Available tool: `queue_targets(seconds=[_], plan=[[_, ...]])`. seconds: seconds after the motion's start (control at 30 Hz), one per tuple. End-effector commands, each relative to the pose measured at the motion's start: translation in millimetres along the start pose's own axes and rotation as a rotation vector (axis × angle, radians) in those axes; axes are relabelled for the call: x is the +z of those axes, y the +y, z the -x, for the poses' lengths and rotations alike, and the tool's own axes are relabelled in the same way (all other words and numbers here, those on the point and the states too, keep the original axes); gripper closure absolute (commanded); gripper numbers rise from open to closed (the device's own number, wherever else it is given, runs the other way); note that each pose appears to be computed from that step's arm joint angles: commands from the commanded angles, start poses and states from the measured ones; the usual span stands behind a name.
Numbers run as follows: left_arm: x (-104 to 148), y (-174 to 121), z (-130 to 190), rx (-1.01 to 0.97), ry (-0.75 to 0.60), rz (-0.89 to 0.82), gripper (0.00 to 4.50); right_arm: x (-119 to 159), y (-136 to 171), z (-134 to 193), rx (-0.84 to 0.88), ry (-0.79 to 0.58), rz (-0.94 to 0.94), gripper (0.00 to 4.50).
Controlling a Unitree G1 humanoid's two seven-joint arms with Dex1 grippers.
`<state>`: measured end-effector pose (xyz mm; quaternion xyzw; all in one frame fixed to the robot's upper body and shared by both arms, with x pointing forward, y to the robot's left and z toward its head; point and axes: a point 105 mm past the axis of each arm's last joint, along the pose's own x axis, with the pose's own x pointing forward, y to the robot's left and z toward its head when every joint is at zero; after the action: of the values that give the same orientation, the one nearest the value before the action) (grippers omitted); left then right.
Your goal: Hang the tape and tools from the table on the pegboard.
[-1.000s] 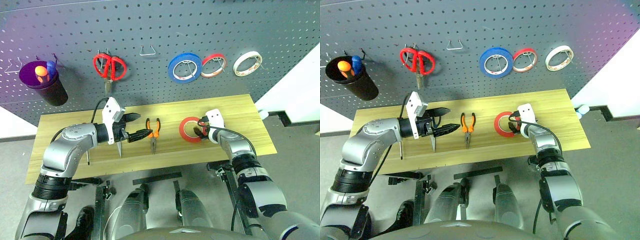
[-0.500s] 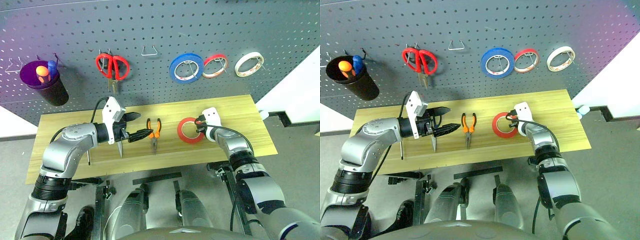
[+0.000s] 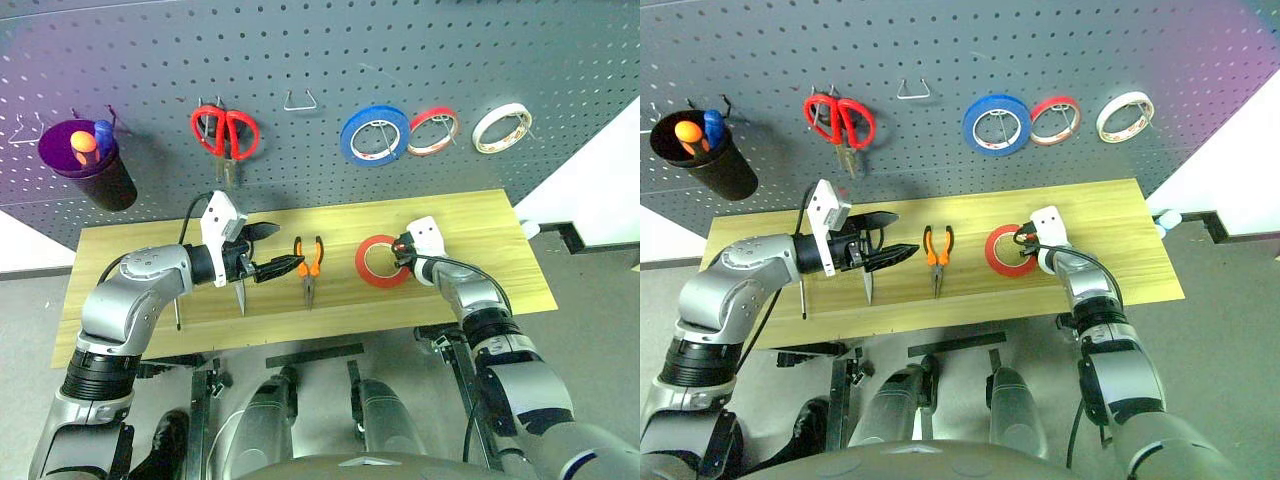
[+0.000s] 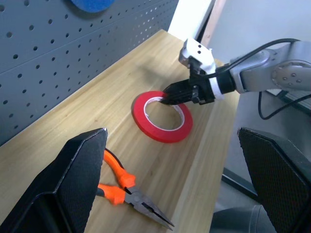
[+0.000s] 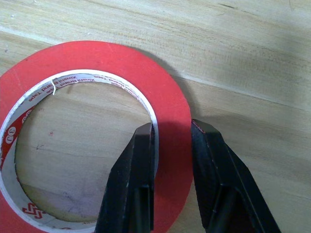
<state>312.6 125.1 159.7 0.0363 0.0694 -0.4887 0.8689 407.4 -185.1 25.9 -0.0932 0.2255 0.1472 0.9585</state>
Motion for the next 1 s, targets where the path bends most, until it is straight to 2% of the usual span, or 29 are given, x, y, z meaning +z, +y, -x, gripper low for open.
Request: queue_targets(seconds=[0.03,0.13,0.33,0.57,1.0], plan=[[10,1,5,0.007,-0.035,-0.039,0.00,-22,-2,7,0.016,0.028,-0.059,3.80],[12,3,4,0.006,-0.041,-0.043,0.00,-23,-7,11,0.008,0.012,-0.074,3.80],[16,8,2,0.010,-0.054,-0.063,0.00,-10,-11,20,0.039,-0.061,-0.120,3.80],[24,11,3,0.009,-0.088,-0.072,0.00,3,-30,28,-0.007,-0.143,-0.213,3.80],[45,0,2,-0.026,-0.189,-0.071,0.00,23,-56,45,-0.058,-0.281,-0.316,3.80]])
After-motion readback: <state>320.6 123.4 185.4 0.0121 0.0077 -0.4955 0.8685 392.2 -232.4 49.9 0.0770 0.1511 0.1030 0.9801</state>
